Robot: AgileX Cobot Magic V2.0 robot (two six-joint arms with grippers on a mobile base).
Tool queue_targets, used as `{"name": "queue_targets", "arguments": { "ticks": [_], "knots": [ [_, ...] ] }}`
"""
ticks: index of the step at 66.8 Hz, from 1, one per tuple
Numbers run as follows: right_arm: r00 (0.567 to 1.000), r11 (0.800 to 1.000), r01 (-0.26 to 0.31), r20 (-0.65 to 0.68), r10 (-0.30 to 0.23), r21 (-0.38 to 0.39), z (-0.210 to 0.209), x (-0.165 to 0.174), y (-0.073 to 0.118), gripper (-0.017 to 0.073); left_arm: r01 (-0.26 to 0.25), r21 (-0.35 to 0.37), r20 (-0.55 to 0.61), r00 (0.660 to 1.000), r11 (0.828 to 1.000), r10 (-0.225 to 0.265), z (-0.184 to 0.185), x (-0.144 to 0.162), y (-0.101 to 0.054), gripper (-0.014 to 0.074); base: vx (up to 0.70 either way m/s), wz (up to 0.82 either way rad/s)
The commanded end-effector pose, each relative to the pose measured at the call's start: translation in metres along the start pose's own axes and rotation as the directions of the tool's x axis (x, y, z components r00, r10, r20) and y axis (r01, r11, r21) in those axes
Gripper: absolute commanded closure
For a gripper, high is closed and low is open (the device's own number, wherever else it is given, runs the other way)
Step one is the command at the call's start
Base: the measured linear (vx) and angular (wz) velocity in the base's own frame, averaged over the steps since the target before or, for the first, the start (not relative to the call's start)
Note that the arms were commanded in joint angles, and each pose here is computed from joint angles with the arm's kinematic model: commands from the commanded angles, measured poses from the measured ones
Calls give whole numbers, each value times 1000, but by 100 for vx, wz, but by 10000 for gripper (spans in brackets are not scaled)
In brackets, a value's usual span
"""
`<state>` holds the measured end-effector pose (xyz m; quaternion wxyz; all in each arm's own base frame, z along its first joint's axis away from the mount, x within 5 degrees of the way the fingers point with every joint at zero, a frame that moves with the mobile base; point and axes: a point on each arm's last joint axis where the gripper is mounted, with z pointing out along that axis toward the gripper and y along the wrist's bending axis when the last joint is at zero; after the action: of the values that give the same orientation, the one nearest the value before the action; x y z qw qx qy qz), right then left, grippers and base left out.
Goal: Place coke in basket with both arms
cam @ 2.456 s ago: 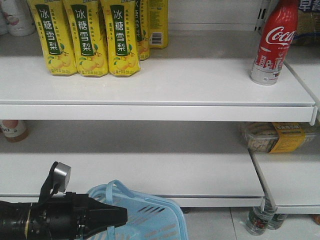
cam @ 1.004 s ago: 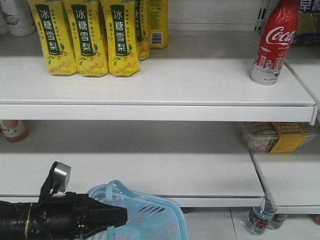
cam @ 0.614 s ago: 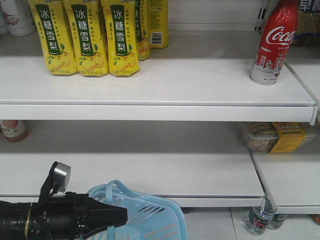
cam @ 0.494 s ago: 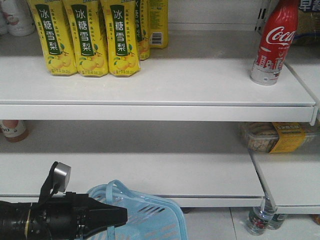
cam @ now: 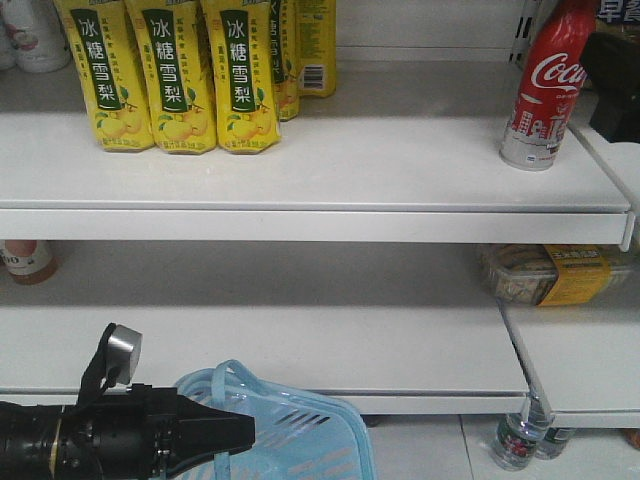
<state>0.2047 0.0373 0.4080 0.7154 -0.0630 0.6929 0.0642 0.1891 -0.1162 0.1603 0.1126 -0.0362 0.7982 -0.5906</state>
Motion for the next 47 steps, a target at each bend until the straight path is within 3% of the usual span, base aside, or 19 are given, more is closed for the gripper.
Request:
{"name": "queue_targets", "arguments": {
  "ticks": [1,47],
  "knots": [
    [992,1000,16,126,-17,7,2,-25,0,30,-28,256,3,1000,966,28,-4,-1,-31,600,0,0],
    [991,1000,17,134,-18,9,52,-36,0,30,-29,255,2,1000,966,29,-4,-1,-31,600,0,0]
  ]
}}
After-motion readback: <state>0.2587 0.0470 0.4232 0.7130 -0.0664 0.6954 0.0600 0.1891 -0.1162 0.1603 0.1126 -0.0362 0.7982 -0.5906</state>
